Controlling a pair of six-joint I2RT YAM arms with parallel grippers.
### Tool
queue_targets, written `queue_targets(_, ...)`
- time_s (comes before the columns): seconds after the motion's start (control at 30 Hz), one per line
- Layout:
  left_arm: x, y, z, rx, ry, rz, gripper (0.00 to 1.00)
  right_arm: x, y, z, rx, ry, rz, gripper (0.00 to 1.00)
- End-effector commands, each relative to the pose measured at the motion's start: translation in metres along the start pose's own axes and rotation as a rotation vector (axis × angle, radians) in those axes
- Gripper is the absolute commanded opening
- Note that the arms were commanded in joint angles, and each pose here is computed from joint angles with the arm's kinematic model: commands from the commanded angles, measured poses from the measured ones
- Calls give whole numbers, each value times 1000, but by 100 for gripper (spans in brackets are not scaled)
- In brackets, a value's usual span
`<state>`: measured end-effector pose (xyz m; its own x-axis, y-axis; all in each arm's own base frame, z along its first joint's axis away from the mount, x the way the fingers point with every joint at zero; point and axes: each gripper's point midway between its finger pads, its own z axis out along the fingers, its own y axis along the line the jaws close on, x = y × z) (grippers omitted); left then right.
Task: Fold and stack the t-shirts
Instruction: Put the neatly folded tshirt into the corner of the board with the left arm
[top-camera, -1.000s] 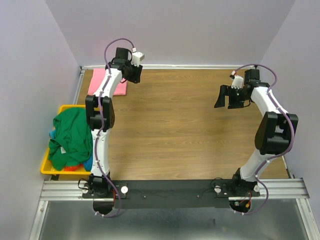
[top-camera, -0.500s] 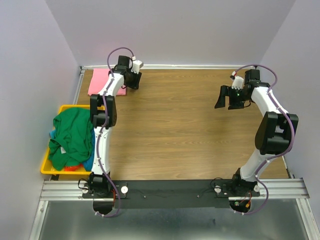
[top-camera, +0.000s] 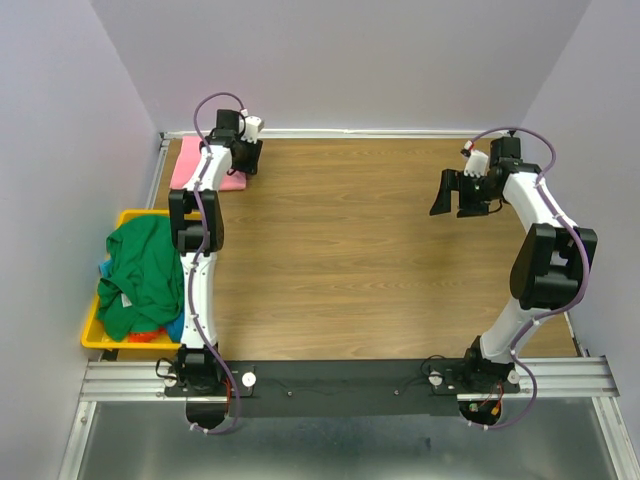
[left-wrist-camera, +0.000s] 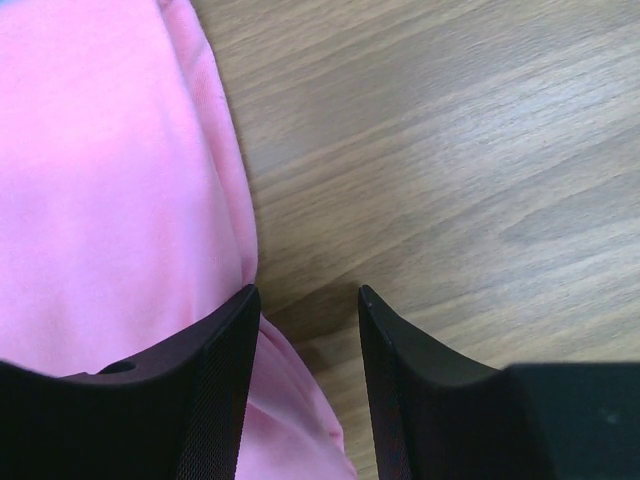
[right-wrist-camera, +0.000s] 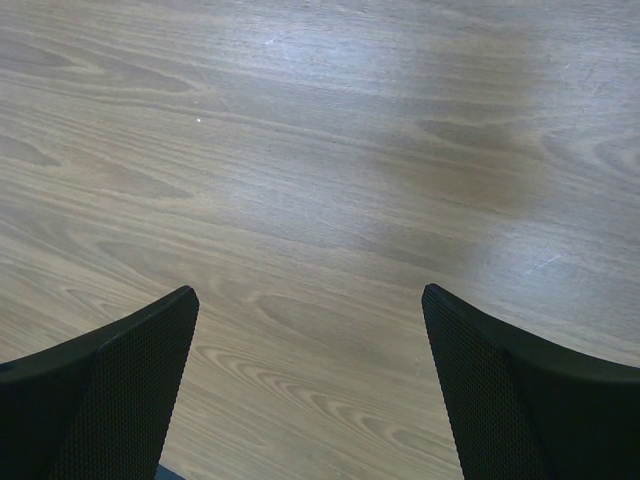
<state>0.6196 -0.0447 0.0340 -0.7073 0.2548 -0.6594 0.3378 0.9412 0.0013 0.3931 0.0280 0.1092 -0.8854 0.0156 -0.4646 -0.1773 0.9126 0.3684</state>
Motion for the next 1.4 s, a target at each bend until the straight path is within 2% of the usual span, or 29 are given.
queue_targets(0.0,24,18,9,-58,64,-15,52,-9,-3,-11,25,-20,-20,100)
queue_targets(0.37,30,50,0,-106,70,-8,52,-8,-2,-8,11,-8,-9,100)
queue_targets(0.97,26,70,-10,-131,58,11,52,-4,-1,-7,4,4,1,100)
queue_targets(1.07,3,66,-22,-120,1,42,56,-5,1,-7,-5,0,-1,100)
queue_targets(1.17,-34,58,-47,-121,-87,95,64,-10,1,-8,-9,-11,-8,100)
queue_targets(1.2,-46,54,-55,-118,-113,109,71,-10,1,-8,-7,-10,-12,100)
queue_targets(1.3,-95,47,-101,-143,-231,152,79,-16,1,-11,-1,-23,-28,100)
queue_targets(1.37,-131,35,-142,-151,-326,182,90,-21,-1,-14,10,-36,-45,100)
